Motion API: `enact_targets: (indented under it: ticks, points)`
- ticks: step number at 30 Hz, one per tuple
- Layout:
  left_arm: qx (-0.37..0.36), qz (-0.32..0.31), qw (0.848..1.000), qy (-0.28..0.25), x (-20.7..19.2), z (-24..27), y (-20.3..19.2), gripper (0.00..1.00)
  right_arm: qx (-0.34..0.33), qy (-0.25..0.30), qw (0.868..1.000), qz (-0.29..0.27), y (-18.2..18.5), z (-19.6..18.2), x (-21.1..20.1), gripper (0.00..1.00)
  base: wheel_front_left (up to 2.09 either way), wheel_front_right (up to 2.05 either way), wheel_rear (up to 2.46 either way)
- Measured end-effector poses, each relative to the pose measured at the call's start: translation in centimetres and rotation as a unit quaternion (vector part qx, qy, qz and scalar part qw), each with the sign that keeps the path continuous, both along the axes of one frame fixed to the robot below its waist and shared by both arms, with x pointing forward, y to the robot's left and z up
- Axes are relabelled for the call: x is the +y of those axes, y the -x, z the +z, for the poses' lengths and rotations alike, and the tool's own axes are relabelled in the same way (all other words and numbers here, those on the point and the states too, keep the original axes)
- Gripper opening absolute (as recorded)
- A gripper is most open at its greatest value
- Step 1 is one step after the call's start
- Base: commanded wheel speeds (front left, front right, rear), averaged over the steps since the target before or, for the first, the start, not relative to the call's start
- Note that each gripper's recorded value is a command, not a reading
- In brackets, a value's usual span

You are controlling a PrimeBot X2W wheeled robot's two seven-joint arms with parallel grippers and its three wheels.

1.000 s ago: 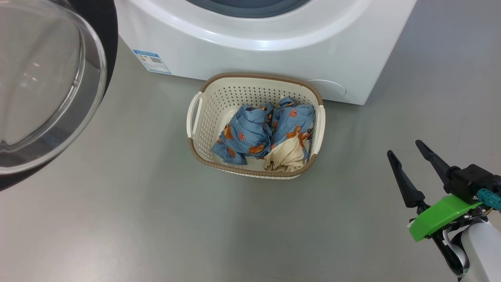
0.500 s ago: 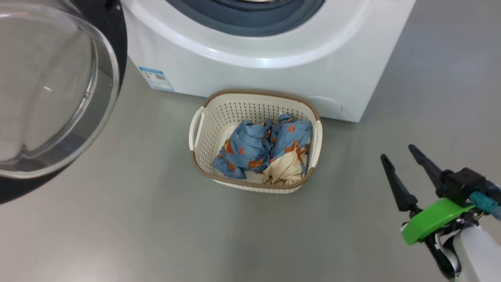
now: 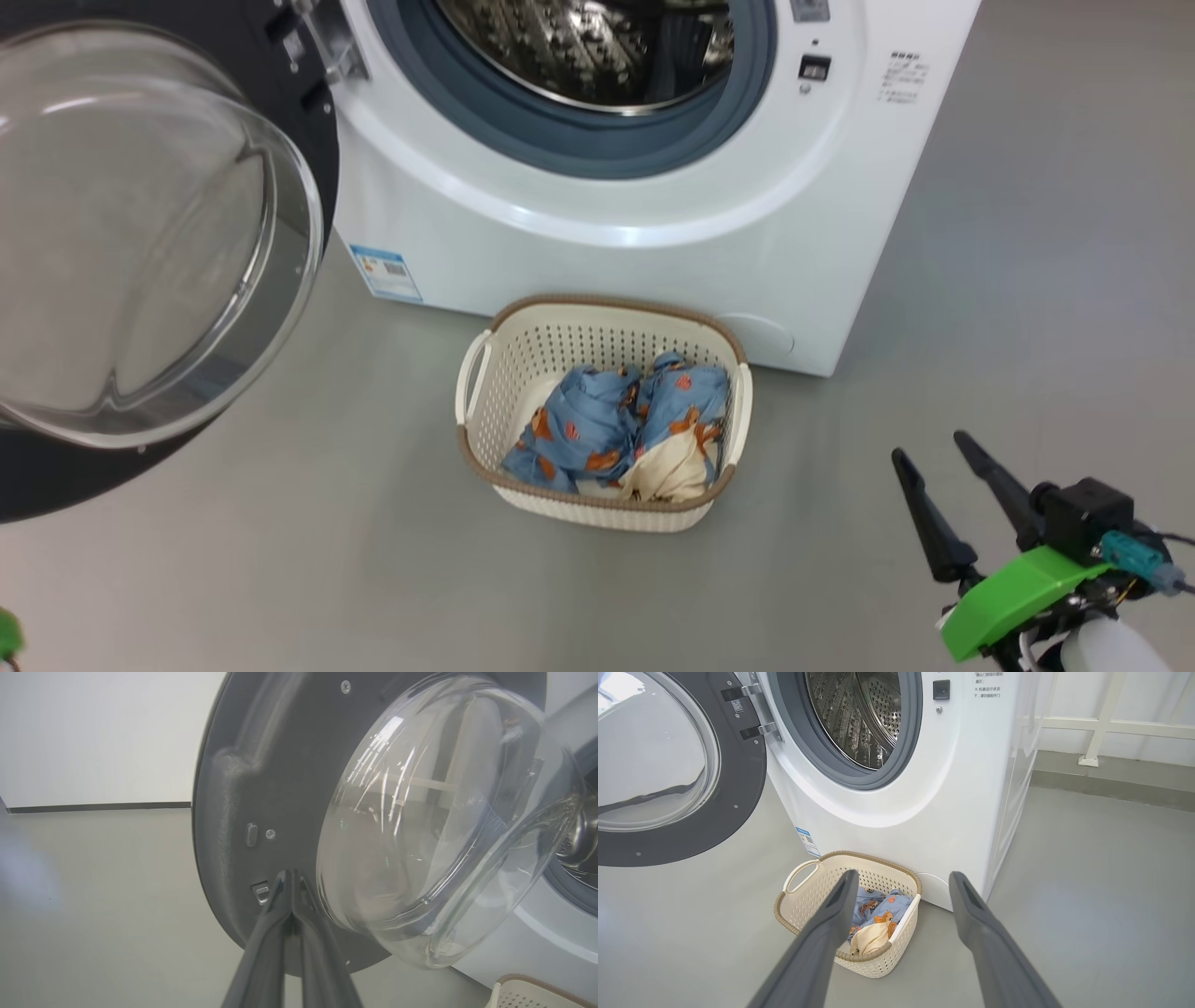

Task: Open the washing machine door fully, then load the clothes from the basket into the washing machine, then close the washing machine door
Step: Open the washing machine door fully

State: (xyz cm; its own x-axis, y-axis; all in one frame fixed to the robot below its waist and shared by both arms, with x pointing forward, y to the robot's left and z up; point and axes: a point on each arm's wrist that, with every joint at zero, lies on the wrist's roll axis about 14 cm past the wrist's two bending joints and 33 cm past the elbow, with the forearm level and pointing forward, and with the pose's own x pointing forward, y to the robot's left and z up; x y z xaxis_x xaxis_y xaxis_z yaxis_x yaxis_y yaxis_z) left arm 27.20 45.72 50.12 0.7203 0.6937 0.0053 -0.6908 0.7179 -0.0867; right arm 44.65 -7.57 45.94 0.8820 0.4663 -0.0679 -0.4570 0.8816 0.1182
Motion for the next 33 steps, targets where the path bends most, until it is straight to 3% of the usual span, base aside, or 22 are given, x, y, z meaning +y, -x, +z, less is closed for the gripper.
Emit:
enact_targets:
  ticks: [2, 6, 7, 8, 9, 10, 21, 33]
  points:
    - [-0.001, -0.014, 1.0, 0.001, -1.1, -0.3, 0.3, 0.05, 0.0, -0.002, 1.0, -0.002, 0.6, 0.2, -0.1, 1.0, 0.0, 0.0, 0.0]
    - [-0.009, -0.055, 0.998, 0.004, -3.9, -0.6, 0.1, 0.51, -0.006, -0.005, 1.0, -0.01, 1.6, 0.9, -0.7, 1.0, 0.0, 0.0, 0.0]
    - [-0.011, -0.066, 0.998, 0.004, -4.7, -0.6, -0.1, 0.74, -0.008, -0.005, 1.0, -0.014, 1.8, 1.2, -0.9, 1.0, 0.0, 0.0, 0.0]
    - [-0.012, -0.077, 0.997, 0.006, -5.5, -0.7, -0.2, 0.89, -0.01, -0.006, 1.0, -0.018, 2.0, 1.3, -1.2, 1.0, 0.0, 0.0, 0.0]
    - [-0.013, -0.091, 0.996, 0.006, -6.4, -0.8, -0.6, 0.89, -0.012, -0.007, 1.0, -0.023, 2.1, 1.4, -1.6, 1.0, 0.0, 0.0, 0.0]
    - [-0.012, -0.105, 0.994, 0.007, -7.2, -0.9, -0.9, 1.0, -0.012, -0.007, 1.0, -0.028, 2.3, 1.5, -1.9, 1.0, 0.0, 0.0, 0.0]
    - [-0.023, -0.218, 0.975, 0.022, -14.0, -1.1, -4.6, 1.0, -0.021, -0.009, 0.996, -0.085, 3.7, 2.2, -6.0, 1.0, 0.0, 0.0, 0.0]
    - [-0.026, -0.331, 0.942, 0.046, -20.9, -1.5, -8.8, 1.0, -0.021, -0.01, 0.987, -0.157, 5.7, 2.2, -10.9, 1.0, 0.0, 0.0, 0.0]
